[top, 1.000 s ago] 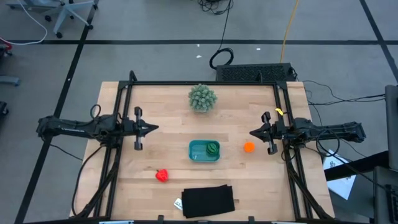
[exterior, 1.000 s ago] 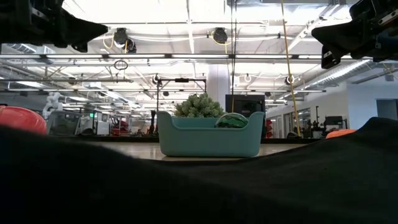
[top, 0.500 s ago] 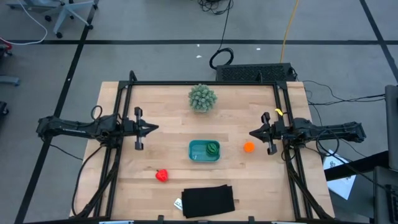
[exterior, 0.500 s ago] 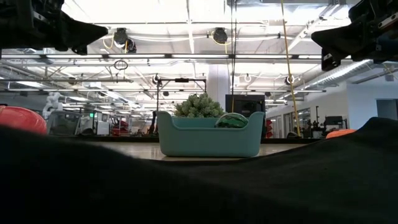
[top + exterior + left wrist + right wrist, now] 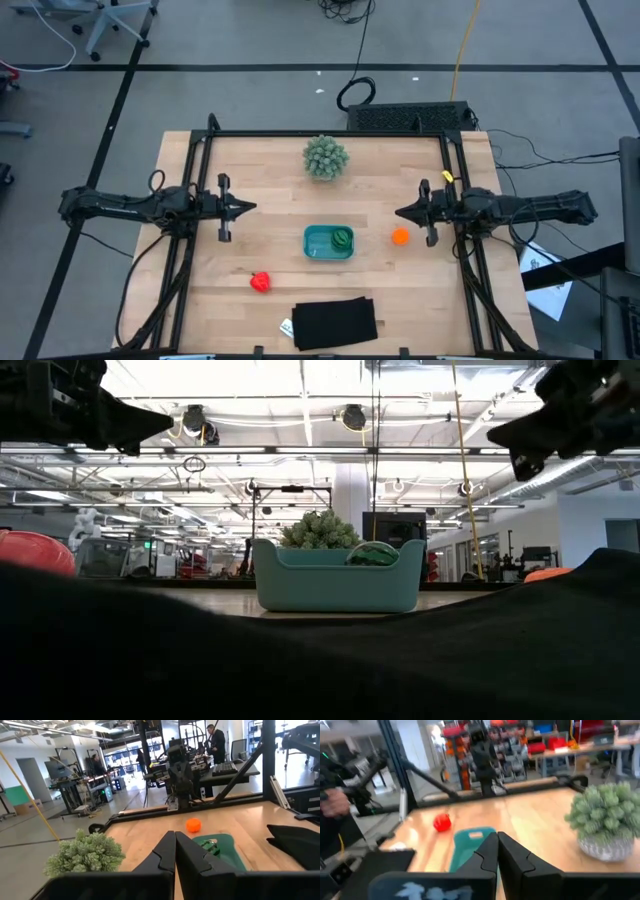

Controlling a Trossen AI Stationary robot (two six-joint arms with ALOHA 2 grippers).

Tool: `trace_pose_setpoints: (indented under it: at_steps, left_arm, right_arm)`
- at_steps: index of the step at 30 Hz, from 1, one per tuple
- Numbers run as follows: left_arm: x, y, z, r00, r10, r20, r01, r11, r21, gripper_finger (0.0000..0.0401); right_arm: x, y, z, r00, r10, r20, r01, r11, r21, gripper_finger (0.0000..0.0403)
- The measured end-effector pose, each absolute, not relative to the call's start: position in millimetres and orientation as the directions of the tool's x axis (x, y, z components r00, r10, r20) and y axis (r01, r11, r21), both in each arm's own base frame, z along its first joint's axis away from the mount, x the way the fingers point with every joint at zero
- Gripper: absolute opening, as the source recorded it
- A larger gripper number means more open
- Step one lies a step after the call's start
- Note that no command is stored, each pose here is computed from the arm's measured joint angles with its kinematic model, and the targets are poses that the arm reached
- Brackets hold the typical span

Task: Pick and placing Produce into tupperware
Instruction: Put the pumpkin toy into the bin

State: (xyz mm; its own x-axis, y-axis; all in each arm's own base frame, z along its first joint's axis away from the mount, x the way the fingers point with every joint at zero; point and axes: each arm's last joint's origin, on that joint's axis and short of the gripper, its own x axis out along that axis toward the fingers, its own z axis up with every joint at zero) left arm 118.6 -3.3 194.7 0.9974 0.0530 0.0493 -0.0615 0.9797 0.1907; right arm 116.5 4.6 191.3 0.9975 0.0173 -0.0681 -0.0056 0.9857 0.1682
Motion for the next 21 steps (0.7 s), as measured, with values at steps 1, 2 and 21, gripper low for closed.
trace_pose_setpoints:
  at_steps: [1, 2, 21]
  left_arm:
    - [119, -3, 195, 0.997, 0.053, 0.048, -0.061, 0.98, 0.191, 0.0011]
    - [119, -3, 194, 0.998, 0.053, 0.047, -0.061, 0.98, 0.191, 0.0015]
    - [119, -3, 192, 0.998, 0.053, 0.022, -0.056, 0.98, 0.193, 0.0002]
  right_arm:
    - [118, 5, 195, 0.997, 0.017, -0.071, -0.005, 0.986, 0.168, 0.0]
    - [120, 5, 200, 0.998, 0.017, -0.067, -0.006, 0.986, 0.169, 0.0]
    - [156, 7, 277, 0.817, 0.012, -0.577, 0.115, 0.976, 0.183, 0.0]
